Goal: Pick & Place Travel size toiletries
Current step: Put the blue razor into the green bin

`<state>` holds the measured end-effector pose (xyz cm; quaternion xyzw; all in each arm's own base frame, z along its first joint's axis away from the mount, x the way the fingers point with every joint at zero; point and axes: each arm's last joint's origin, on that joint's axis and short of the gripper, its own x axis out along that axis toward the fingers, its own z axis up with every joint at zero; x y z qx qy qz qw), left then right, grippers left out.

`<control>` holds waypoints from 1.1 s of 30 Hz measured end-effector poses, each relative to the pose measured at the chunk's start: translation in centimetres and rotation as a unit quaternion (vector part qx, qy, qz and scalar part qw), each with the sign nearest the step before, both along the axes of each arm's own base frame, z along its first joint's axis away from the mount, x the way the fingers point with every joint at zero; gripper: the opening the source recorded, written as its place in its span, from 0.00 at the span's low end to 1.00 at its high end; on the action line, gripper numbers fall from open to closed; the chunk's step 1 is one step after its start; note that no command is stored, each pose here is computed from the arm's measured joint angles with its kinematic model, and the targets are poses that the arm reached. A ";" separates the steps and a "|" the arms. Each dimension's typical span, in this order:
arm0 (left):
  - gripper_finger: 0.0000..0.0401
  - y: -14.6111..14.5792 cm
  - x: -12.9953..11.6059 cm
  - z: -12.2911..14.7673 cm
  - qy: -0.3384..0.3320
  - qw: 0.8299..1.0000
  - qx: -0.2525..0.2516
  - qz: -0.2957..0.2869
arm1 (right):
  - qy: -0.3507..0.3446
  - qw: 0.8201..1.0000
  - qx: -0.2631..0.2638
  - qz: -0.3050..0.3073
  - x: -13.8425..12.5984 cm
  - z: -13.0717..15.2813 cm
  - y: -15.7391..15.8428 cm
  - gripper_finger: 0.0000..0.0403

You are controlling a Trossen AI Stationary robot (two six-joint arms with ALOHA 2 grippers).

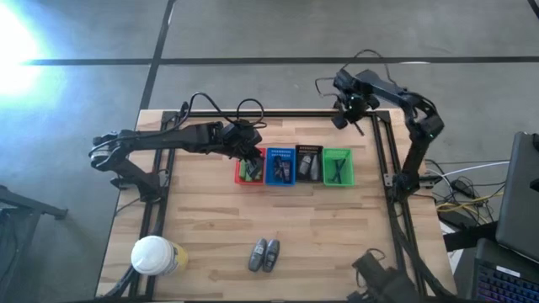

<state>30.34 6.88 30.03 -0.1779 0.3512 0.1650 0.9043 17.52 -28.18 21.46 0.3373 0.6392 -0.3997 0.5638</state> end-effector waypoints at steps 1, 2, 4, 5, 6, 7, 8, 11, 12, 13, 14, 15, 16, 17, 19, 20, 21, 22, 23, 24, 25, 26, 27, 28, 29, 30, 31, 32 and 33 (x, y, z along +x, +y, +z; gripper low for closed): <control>0.32 0.0 0.0 0.0 0.000 1.000 0.001 -0.001 | -0.029 0.999 -0.005 -0.019 0.2 1.2 0.7 0.07; 0.32 0.0 0.0 0.0 0.001 1.000 0.003 -0.003 | -0.059 0.998 -0.009 -0.035 0.4 2.4 1.5 0.07; 0.32 0.0 0.0 0.0 0.001 1.000 0.007 -0.007 | -0.115 0.991 -0.024 -0.057 1.1 4.7 3.3 0.07; 0.32 0.0 0.0 0.0 0.001 1.000 0.008 -0.008 | -0.135 0.988 -0.029 -0.064 1.4 5.7 4.5 0.07; 0.32 0.0 0.0 0.0 0.001 1.000 0.009 -0.008 | -0.148 0.986 -0.033 -0.067 1.7 6.5 5.8 0.07; 0.32 0.0 0.0 0.0 0.001 1.000 0.010 -0.009 | -0.158 0.984 -0.037 -0.068 2.2 7.1 7.0 0.07; 0.32 0.0 0.0 0.0 0.000 1.000 0.012 -0.011 | -0.166 0.983 -0.039 -0.070 2.6 7.6 8.2 0.07; 0.32 0.1 0.1 0.1 -0.006 1.000 0.019 -0.016 | -0.184 0.979 -0.039 -0.077 4.2 7.7 11.6 0.07; 0.32 0.1 0.2 0.2 -0.009 1.000 0.020 -0.016 | -0.185 0.979 -0.041 -0.079 4.7 7.4 12.5 0.07; 0.32 0.1 0.2 0.2 -0.012 1.000 0.021 -0.016 | -0.180 0.979 -0.043 -0.080 5.2 6.9 13.3 0.08; 0.32 0.1 0.2 0.3 -0.014 1.000 0.022 -0.016 | -0.169 0.981 -0.043 -0.084 5.5 6.2 14.0 0.08; 0.32 0.1 0.2 0.3 -0.014 1.000 0.022 -0.016 | -0.155 0.983 -0.041 -0.090 5.6 5.4 14.5 0.08; 0.32 0.1 0.2 0.3 -0.014 1.000 0.022 -0.016 | -0.141 0.984 -0.039 -0.099 5.7 4.6 14.8 0.08; 0.32 0.1 0.2 0.3 -0.015 1.000 0.022 -0.016 | -0.129 0.985 -0.039 -0.110 5.6 3.8 15.1 0.08; 0.32 0.1 0.2 0.3 -0.015 1.000 0.020 -0.019 | -0.115 0.983 -0.044 -0.135 5.3 2.1 15.5 0.08; 0.32 0.1 0.2 0.3 -0.015 1.000 0.018 -0.020 | -0.114 0.981 -0.046 -0.149 5.1 1.4 15.6 0.08; 0.32 0.0 0.3 0.3 -0.016 0.999 0.017 -0.022 | -0.116 0.979 -0.047 -0.162 5.0 0.7 15.7 0.08; 0.32 0.0 0.3 0.3 -0.016 0.999 0.015 -0.023 | -0.118 0.977 -0.047 -0.172 4.8 0.1 15.8 0.08; 0.32 0.0 0.3 0.3 -0.017 0.999 0.014 -0.024 | -0.123 0.975 -0.046 -0.182 4.7 -0.4 15.9 0.08; 0.32 0.0 0.3 0.3 -0.017 0.999 0.015 -0.025 | -0.127 0.972 -0.047 -0.189 4.7 -0.8 15.9 0.09; 0.32 0.0 0.3 0.3 -0.016 0.999 0.016 -0.027 | -0.128 0.971 -0.046 -0.195 4.6 -1.2 16.0 0.09; 0.32 0.0 0.3 0.3 -0.016 0.999 0.019 -0.030 | -0.125 0.971 -0.042 -0.198 4.5 -1.6 16.1 0.10; 0.32 0.0 0.3 0.3 -0.015 0.999 0.020 -0.031 | -0.123 0.972 -0.035 -0.200 4.4 -2.0 16.1 0.11; 0.32 0.0 0.3 0.3 -0.015 0.999 0.020 -0.032 | -0.119 0.972 -0.030 -0.200 4.3 -2.2 16.3 0.11; 0.32 0.0 0.3 0.3 -0.015 0.999 0.020 -0.032 | -0.115 0.973 -0.029 -0.197 4.3 -2.4 16.5 0.12; 0.32 0.0 0.2 0.3 -0.015 0.999 0.020 -0.032 | -0.110 0.974 -0.025 -0.195 4.3 -2.5 16.7 0.14; 0.32 0.0 0.2 0.3 -0.014 0.999 0.020 -0.032 | -0.108 0.975 -0.021 -0.191 4.3 -2.5 17.0 0.15; 0.32 0.0 0.2 0.2 -0.012 0.999 0.019 -0.032 | -0.109 0.976 -0.017 -0.186 4.4 -2.4 17.3 0.17; 0.32 0.0 0.2 0.2 -0.009 0.999 0.018 -0.032 | -0.110 0.977 -0.013 -0.181 4.5 -2.4 17.5 0.20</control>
